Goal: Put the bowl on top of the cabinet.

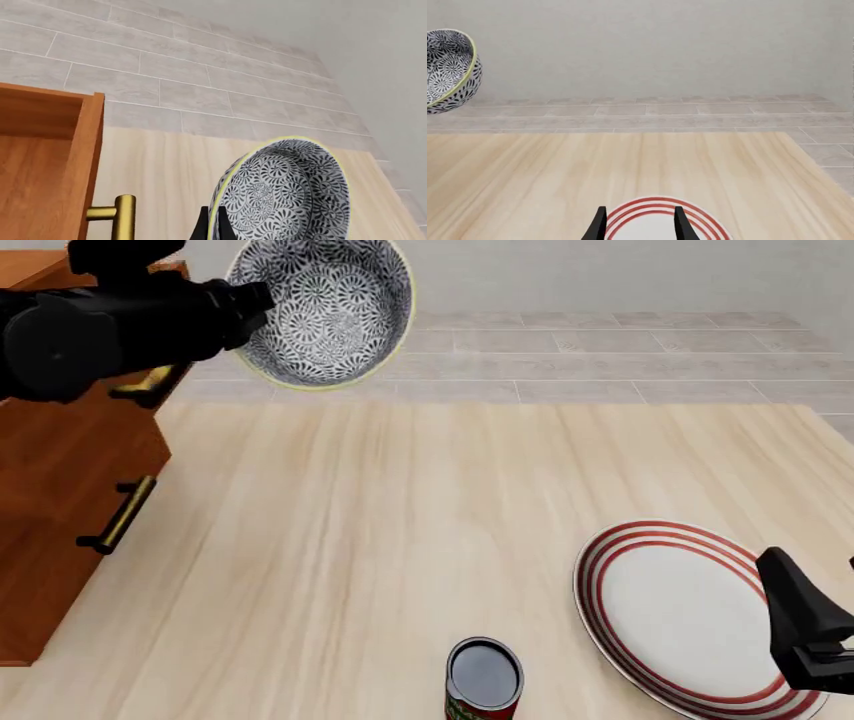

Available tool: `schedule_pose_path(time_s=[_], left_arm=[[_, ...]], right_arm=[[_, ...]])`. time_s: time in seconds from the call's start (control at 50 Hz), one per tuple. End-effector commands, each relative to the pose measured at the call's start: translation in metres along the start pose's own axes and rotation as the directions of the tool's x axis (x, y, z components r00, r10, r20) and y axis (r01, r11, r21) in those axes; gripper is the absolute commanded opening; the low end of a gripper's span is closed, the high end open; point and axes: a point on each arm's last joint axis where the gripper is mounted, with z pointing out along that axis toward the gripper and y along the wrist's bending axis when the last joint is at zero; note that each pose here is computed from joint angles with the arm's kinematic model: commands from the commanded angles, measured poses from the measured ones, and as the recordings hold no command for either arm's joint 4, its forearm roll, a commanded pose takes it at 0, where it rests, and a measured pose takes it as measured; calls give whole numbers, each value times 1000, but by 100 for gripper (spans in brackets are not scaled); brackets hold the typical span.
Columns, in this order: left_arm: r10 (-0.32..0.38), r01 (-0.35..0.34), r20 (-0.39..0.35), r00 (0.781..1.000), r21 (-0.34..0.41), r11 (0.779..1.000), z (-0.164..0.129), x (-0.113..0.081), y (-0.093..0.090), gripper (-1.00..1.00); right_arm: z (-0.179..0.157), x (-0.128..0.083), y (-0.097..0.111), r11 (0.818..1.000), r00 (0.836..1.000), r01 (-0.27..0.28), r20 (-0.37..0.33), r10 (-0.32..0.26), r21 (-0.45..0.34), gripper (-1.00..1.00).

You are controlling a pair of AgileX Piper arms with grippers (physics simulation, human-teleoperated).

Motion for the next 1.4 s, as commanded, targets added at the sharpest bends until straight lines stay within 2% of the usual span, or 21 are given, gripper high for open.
schedule_pose_path(time_s=[0.02,0.1,0.16,0.3,0.32,0.48,0.64,0.76,0.78,0.8,0.82,0.94,1.14,1.32,1.4], left_arm=[[-36,36,35,999,-14,999,-9,-18,3,-100],[-19,21,53,998,-40,999,-14,-29,9,-100],[-47,50,62,997,-41,998,-16,-32,9,-100],[-36,39,67,997,-50,998,-17,-37,11,-100],[-30,35,63,998,-73,997,-17,-39,17,-100],[-57,62,81,995,-58,996,-20,-43,13,-100],[-78,86,100,992,-76,993,-25,-49,19,-100],[-90,103,126,988,-102,990,-31,-55,28,-100],[-74,93,149,986,-127,988,-37,-60,36,-100],[-58,84,140,988,-189,978,-38,-64,52,-100],[-76,97,143,987,-152,984,-36,-61,43,-100],[-78,102,152,985,-153,983,-40,-63,43,-100],[-71,106,190,979,-181,978,-49,-74,51,-100],[-54,108,225,973,-233,967,-60,-81,66,-100],[-43,97,224,974,-233,968,-61,-81,66,-100]], right_arm=[[0,0,0,1000,1000,-1,-1,1,1,100],[0,0,0,1000,1000,-1,-2,1,1,100],[1,0,0,1000,1000,0,-2,0,1,100],[1,0,0,1000,1000,2,-3,-2,0,100],[1,0,0,1000,1000,2,-3,-2,0,100],[2,0,0,1000,1000,2,-3,-2,-1,100],[2,0,0,1000,1000,1,-3,-1,0,100],[2,0,0,1000,1000,1,-3,-1,1,100],[2,0,0,1000,1000,2,-3,-2,0,100],[2,0,0,1000,1000,3,-3,-3,0,100],[2,0,0,1000,1000,3,-3,-3,-1,100],[1,0,0,1000,1000,4,-2,-4,1,100],[1,0,0,1000,1000,4,-2,-4,-2,100],[2,0,0,1000,1000,3,-3,-3,-1,100],[2,0,0,1000,1000,4,-3,-4,-1,100]])
